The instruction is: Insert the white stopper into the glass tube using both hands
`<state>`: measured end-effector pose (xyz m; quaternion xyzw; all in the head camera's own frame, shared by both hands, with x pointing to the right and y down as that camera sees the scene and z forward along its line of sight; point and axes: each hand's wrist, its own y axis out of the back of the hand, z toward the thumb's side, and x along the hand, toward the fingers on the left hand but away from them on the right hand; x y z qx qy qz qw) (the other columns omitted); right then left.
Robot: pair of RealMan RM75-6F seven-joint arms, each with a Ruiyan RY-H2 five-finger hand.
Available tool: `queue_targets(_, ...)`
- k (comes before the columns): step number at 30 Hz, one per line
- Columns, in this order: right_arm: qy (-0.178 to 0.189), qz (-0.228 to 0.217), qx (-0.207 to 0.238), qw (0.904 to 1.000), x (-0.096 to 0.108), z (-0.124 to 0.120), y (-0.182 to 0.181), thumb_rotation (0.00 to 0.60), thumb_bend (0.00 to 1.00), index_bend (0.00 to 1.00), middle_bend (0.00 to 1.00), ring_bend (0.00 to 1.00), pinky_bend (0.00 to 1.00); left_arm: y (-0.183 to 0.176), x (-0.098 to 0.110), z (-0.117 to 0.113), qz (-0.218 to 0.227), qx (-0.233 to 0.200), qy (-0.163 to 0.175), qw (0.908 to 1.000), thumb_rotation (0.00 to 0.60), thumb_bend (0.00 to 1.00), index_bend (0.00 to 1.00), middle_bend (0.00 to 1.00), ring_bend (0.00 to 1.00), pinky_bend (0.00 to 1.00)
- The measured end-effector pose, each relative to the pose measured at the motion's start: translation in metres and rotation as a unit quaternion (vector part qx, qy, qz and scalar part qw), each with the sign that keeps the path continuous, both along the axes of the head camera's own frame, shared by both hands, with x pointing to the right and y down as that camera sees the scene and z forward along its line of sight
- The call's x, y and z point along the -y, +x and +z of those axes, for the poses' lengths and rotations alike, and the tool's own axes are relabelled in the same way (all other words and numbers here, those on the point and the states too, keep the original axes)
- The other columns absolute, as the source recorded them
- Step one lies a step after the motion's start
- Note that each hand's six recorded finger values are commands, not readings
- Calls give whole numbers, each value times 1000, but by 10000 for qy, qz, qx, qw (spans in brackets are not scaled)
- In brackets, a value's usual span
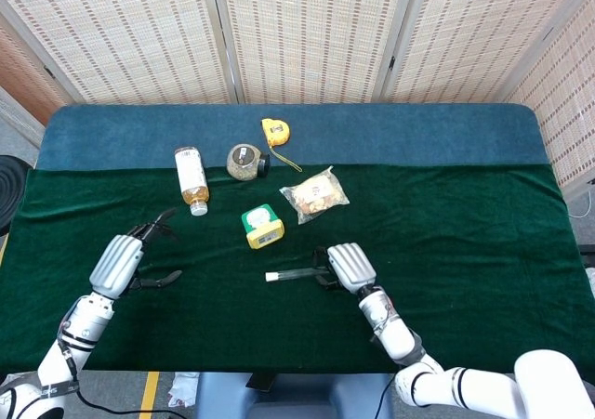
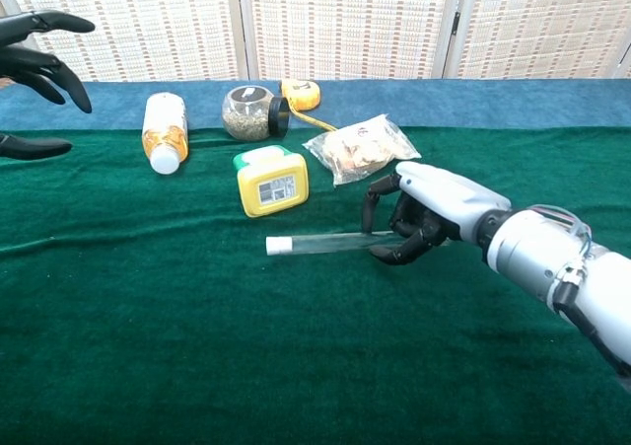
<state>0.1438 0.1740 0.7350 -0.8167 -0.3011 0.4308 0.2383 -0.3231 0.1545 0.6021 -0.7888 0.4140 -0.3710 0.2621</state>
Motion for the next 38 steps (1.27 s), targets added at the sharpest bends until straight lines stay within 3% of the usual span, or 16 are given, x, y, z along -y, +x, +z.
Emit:
queue_targets(5, -19, -73, -107, 9999, -2, 1, 5, 600, 562, 265, 965, 1000, 1000, -4, 0, 2, -47, 47, -34, 10000, 600, 260, 53, 422, 269, 280)
queue_targets(8, -3, -65, -191, 9998, -2, 1, 9, 600, 498, 227, 962, 1000, 1000, -8, -1, 5, -88, 110, -101, 9998, 600, 260, 53, 408, 256, 277)
queue_targets(11, 69, 5, -192, 9998, 0, -6, 12, 600, 496, 187, 953, 1000, 1000, -14, 0, 5, -117, 249, -159, 9995, 600, 260, 61, 385, 234, 265)
queue_targets(15, 300, 139, -117, 9994, 11, -29, 26, 600, 495, 177, 904, 1000, 1000, -28, 2, 2, -237, 502, -136, 9984, 600, 261, 119, 381, 231, 254)
queue_targets(18, 510, 213, -150, 9984, 21, -50, 43, 600, 496, 217, 795, 947, 977, -42, 4, 0, -335, 819, -37, 9961, 600, 268, 147, 377, 238, 262)
queue_targets(21, 817, 311, -297, 9957, 33, -79, 70, 600, 494, 248, 622, 808, 823, -61, 5, -1, -469, 1308, 87, 9903, 600, 273, 164, 375, 245, 253)
queue_targets(24, 1204, 409, -587, 9901, 43, -110, 104, 600, 494, 249, 423, 603, 578, -87, 4, -3, -758, 1827, 180, 9801, 600, 274, 188, 375, 245, 220)
queue_targets(26, 1423, 513, -822, 9851, 43, -129, 130, 600, 494, 231, 292, 446, 396, -101, 1, -5, -938, 1977, 191, 9756, 600, 275, 195, 375, 245, 200)
queue_targets(29, 1484, 636, -1028, 9815, 35, -145, 161, 600, 494, 178, 183, 321, 250, -123, -10, -8, -1208, 2051, 182, 9711, 600, 274, 201, 375, 244, 177)
queue_targets(33, 1482, 848, -1144, 9787, 21, -155, 191, 600, 493, 135, 138, 249, 145, -144, -32, -12, -1400, 2236, 133, 9645, 600, 275, 204, 375, 239, 146)
queue_targets(38, 1641, 1333, -1423, 9670, -5, -173, 237, 600, 493, 133, 139, 229, 119, -153, -53, -21, -1498, 2405, 253, 9587, 600, 274, 206, 375, 238, 142)
